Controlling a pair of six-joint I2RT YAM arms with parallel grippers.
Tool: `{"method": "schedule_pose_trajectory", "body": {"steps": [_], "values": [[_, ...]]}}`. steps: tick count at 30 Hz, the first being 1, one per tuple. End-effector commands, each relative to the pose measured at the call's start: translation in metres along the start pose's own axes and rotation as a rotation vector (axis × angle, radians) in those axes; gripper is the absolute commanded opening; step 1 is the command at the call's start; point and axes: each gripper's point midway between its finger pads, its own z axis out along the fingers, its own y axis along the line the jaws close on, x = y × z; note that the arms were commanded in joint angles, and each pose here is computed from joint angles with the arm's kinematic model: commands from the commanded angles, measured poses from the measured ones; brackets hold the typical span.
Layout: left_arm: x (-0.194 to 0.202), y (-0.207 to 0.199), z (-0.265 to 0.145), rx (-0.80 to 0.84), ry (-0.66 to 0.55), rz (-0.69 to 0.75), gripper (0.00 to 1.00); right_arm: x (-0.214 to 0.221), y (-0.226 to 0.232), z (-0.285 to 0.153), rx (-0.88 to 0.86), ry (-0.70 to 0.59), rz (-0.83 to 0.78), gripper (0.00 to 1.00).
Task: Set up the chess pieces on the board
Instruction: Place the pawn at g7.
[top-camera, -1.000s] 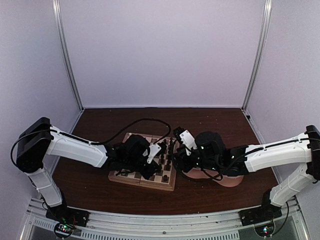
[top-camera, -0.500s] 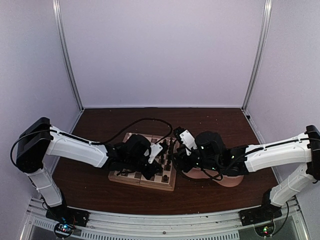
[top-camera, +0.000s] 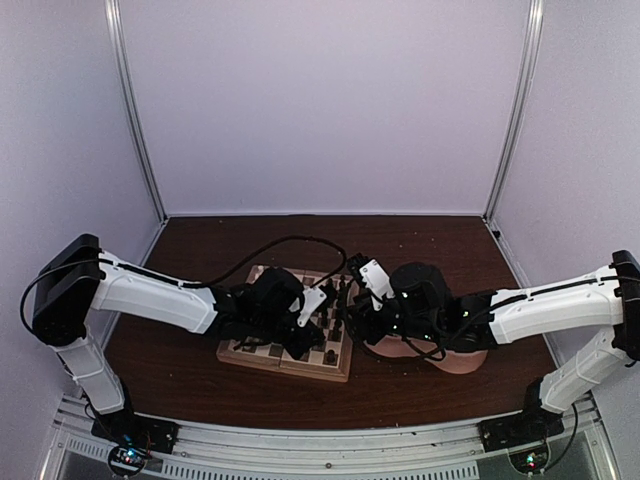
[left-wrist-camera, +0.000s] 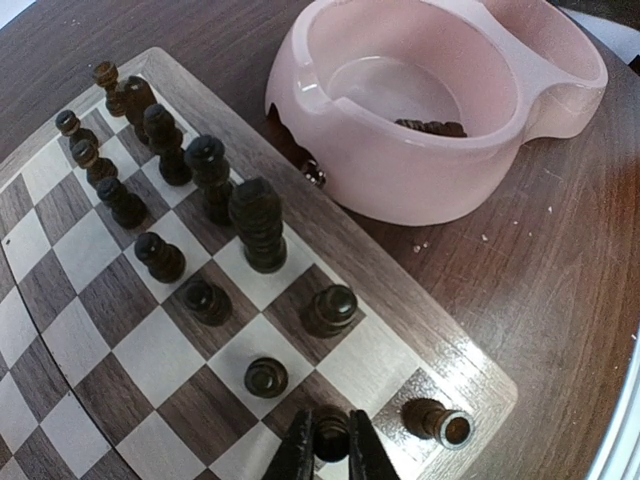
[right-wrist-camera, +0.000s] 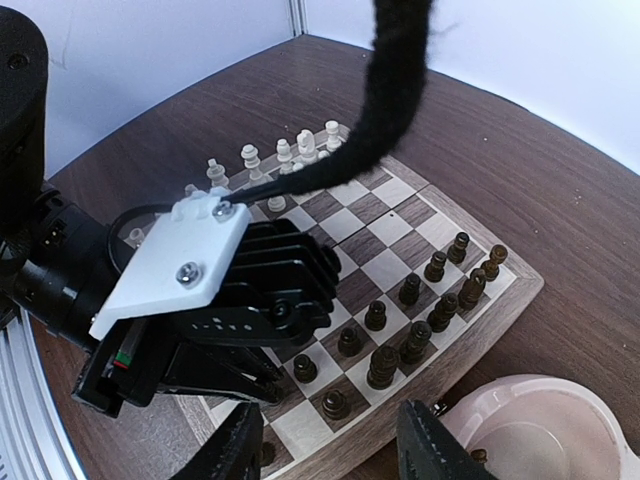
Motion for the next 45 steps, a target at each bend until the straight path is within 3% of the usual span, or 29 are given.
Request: {"method": "schedule_pose_trajectory", "body": {"steps": [1, 16, 26, 35, 40, 45], "values": [[-0.008, -0.003, 0.005, -0.003, -0.011, 0.014, 0.14, -0.009, -0.005, -0.003, 0.017, -0.026, 0.013, 0.48], [-0.003, -0.002, 0.008, -0.01, 0.024, 0.017, 0.15, -0.008, -0.005, -0.003, 0.015, -0.023, 0.015, 0.48], [-0.003, -0.001, 0.006, -0.02, 0.02, 0.013, 0.29, -0.009, -0.005, -0.003, 0.013, -0.025, 0.02, 0.48], [-0.02, 0.004, -0.023, -0.054, -0.096, 0.001, 0.34, -0.014, -0.024, -0.017, 0.089, -0.054, 0.054, 0.48], [-0.028, 0.018, -0.052, -0.13, -0.197, -0.014, 0.37, 0.002, -0.071, -0.017, 0.284, 0.019, 0.165, 0.4], [-0.032, 0.033, -0.072, -0.213, -0.256, -0.033, 0.37, 0.034, -0.103, -0.003, 0.284, 0.133, 0.37, 0.37]]}}
